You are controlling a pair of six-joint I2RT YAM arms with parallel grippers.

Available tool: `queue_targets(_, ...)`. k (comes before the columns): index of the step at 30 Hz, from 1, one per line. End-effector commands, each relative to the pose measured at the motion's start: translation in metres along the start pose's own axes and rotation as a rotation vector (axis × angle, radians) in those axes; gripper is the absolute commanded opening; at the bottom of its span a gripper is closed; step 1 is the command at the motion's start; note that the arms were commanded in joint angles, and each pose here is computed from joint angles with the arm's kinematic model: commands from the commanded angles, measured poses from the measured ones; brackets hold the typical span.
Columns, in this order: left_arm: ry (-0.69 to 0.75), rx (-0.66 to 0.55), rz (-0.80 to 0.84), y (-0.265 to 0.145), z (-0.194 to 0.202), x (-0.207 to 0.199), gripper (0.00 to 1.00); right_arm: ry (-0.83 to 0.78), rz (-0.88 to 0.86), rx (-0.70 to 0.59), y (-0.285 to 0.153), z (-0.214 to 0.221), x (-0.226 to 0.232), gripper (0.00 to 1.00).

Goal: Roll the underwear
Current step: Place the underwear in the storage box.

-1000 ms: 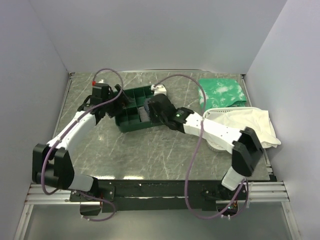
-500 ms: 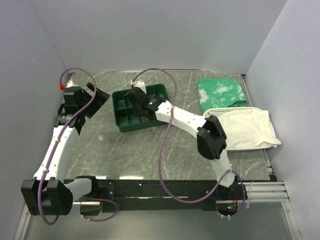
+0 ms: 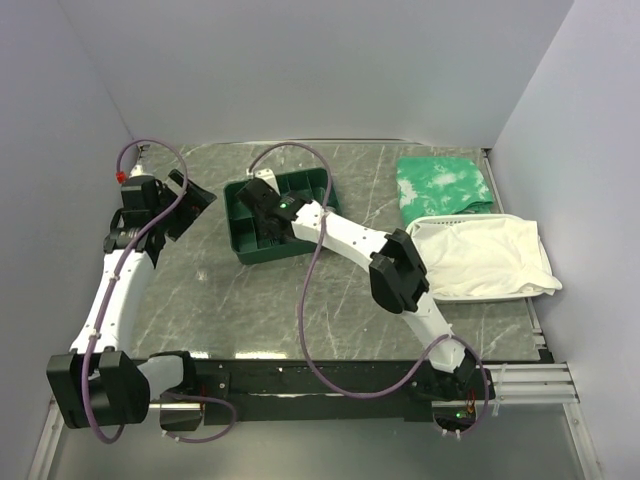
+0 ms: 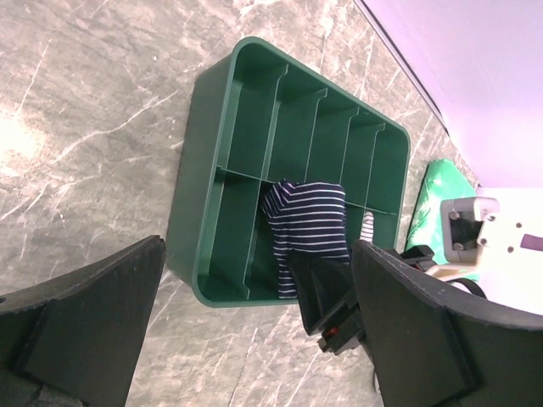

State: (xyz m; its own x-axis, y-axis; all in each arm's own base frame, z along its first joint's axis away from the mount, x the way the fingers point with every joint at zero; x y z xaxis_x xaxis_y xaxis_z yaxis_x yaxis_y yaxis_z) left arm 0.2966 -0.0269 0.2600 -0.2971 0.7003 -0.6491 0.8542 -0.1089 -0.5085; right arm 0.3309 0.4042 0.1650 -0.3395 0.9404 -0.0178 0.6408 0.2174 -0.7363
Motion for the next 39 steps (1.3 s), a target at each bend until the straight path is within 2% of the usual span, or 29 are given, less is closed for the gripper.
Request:
queue_targets(1,0.020,0.013,0.033,0.002,-0.001,0.003,0.97,-0.033,-0.026,-0.001,-0.003,-0.004,0.008,0.00)
queue_targets(12,0.009,0.034,0.040,0.005,-0.001,0.008,0.97,-0.050,-0.034,0.048,0.014,0.012,0.013,0.00)
queue_targets(30,0.008,0.049,0.040,0.006,0.000,0.016,0.97,-0.060,-0.044,0.024,0.012,0.009,0.021,0.00)
queue_targets(39,0.024,0.076,0.069,0.009,0.003,0.018,0.97,-0.048,-0.066,0.053,0.020,0.018,0.028,0.00)
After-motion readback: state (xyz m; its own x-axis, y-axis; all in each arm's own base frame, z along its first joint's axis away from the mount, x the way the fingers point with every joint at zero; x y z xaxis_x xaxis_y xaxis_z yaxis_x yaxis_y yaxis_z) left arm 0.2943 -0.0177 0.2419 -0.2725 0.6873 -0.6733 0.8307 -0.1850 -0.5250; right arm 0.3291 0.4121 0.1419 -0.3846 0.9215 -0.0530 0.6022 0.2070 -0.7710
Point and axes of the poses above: each gripper's point midway between its finger pads, its own y axis out along the fingers, its own x axis along the line the jaws close on, z = x × y, the point moved 7 cm from there along -y, back along the fingers, and after that the axes turned 1 degree about y, right-handed, at the moved point
